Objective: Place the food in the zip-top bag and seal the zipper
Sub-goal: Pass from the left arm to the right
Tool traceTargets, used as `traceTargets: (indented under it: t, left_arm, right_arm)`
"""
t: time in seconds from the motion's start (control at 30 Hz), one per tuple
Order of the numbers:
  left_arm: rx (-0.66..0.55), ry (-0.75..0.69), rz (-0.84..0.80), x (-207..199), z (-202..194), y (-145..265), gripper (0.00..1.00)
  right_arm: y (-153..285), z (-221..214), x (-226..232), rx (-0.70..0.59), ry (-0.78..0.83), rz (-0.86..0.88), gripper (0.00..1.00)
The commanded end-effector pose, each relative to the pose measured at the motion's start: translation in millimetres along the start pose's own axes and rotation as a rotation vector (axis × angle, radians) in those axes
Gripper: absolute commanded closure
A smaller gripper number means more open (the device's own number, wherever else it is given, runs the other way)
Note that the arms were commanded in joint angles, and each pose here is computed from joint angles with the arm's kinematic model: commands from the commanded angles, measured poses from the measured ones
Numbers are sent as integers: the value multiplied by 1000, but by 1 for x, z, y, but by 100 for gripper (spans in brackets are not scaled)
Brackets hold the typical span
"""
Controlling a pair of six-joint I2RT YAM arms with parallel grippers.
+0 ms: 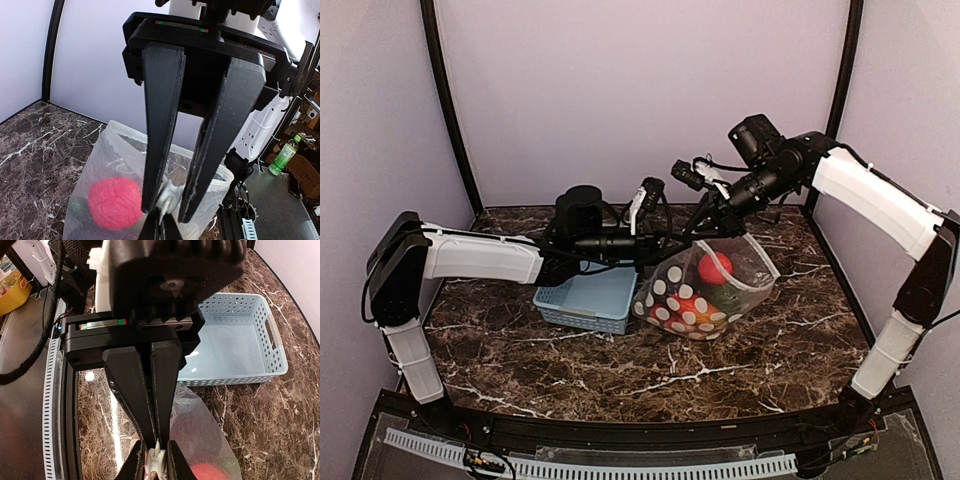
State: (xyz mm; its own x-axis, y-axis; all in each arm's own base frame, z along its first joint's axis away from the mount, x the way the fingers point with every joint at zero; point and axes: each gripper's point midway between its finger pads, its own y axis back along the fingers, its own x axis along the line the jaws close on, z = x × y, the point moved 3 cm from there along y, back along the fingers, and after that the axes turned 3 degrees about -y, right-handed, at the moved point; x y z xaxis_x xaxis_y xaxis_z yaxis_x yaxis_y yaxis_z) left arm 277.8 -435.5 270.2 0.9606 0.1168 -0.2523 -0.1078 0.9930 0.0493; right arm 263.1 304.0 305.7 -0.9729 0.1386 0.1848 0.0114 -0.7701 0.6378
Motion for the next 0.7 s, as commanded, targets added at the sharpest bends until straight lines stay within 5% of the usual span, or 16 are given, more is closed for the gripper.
traceTargets:
  t: [0.0,0.33,0.67]
  left_arm:
    - [-42,-28,13,-10,19,11,99]
    - [-37,-28,20,-10,17,13,99]
    - [-34,-32,12,-12,18,13,99]
  right_arm:
    - [5,1,4,-4,24,-34,84]
    - [7,0,7,-4,45,-41,97]
    - [-1,-1,6,11,55,-27,92]
